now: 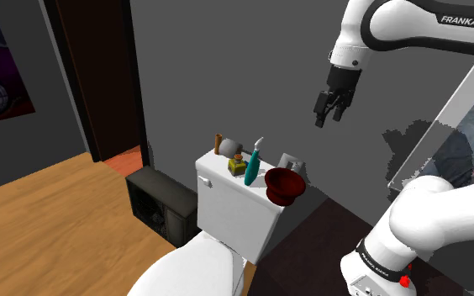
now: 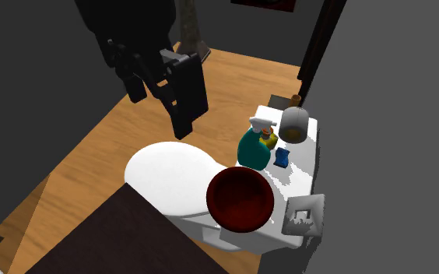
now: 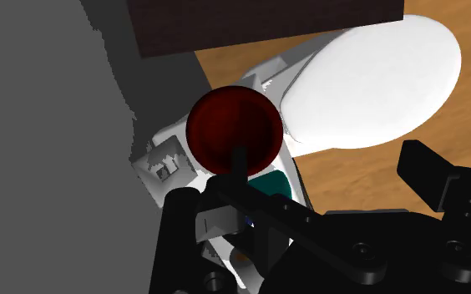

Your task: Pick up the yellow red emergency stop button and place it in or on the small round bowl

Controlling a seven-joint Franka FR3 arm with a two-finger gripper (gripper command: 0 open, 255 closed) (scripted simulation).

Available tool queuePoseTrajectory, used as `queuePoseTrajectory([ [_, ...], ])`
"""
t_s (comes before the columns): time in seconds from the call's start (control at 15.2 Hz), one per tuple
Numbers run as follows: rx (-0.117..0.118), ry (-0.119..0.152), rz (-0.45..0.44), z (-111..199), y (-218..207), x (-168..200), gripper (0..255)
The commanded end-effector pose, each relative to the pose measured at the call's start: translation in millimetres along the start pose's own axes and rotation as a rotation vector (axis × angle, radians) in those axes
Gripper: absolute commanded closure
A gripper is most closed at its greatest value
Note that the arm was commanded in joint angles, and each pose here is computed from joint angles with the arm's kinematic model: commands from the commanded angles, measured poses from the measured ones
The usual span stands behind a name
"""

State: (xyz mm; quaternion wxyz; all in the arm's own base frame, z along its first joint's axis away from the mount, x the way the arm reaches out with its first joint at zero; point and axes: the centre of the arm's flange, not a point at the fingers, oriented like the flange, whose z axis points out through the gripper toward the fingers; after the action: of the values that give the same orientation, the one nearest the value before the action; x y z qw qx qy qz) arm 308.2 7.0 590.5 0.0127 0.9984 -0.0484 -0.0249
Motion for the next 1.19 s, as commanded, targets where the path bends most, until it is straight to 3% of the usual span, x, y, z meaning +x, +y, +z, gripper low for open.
queuePoseTrajectory([
  [0.0,0.0,0.0,0.0,0,0,0,0],
  [1.12,0.006,0.023,-0.044,142,-2,170,0],
])
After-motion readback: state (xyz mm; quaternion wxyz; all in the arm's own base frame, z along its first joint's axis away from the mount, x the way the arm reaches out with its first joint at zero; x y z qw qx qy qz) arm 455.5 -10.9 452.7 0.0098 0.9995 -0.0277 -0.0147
